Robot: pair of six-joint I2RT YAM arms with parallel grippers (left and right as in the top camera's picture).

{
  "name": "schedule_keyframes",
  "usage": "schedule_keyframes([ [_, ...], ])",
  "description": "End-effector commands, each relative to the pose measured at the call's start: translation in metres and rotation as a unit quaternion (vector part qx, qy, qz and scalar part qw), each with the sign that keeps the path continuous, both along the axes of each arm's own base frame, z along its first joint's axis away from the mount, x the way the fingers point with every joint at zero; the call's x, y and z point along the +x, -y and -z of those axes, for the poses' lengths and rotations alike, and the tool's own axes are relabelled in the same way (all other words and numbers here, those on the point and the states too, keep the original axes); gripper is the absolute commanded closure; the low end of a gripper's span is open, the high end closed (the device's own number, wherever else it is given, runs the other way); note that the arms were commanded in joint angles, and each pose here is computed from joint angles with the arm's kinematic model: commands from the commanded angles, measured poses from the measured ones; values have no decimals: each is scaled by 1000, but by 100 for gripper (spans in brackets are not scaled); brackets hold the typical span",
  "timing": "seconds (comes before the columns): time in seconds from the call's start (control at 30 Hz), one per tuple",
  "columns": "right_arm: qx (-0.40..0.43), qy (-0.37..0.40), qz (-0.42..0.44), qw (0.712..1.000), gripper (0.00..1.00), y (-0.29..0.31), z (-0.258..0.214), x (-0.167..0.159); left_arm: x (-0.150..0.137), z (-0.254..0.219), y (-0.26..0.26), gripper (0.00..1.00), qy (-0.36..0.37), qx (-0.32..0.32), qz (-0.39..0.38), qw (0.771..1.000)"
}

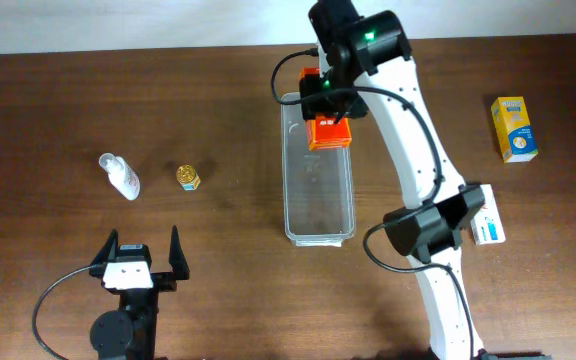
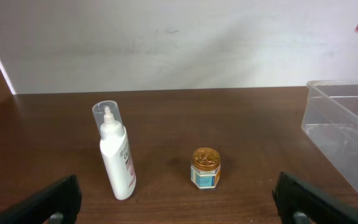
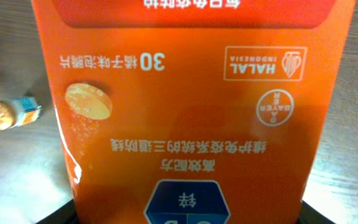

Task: Pack container
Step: 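Lift the orange box and carry it left over the container, then lower the orange box into the container and open the right gripper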

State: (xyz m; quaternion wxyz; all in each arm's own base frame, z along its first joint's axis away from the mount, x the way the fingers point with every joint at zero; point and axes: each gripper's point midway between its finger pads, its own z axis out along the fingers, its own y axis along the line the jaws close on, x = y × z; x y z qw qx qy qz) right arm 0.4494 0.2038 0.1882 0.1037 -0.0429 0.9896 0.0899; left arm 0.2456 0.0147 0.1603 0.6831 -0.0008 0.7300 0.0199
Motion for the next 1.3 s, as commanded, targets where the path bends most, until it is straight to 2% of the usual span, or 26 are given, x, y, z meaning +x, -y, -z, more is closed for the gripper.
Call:
schedule_keyframes([
  [0.0, -14, -9, 5, 1000, 37, -4, 24, 9, 0, 1, 0, 1, -1, 6, 1, 1000],
  [0.17, -19, -21, 5, 1000, 36, -5, 39, 11, 0, 1, 0, 1, -1, 6, 1, 1000],
  [0.2, -19, -21, 5, 1000, 33, -5, 40, 12, 0, 1, 0, 1, -2, 6, 1, 1000],
  [0.57, -31, -60, 7, 998, 33, -12, 73, 6, 0, 1, 0, 1, -2, 6, 1, 1000],
  [1.07, -38, -47, -6, 998, 33, -15, 84, 16, 0, 1, 0, 1, -1, 6, 1, 1000],
  [1.13, -48, -43, -5, 998, 35, -11, 87, 18, 0, 1, 0, 1, -1, 6, 1, 1000],
  [1.27, -66, -38, -5, 997, 47, -6, 93, 21, 0, 1, 0, 1, -1, 6, 1, 1000],
])
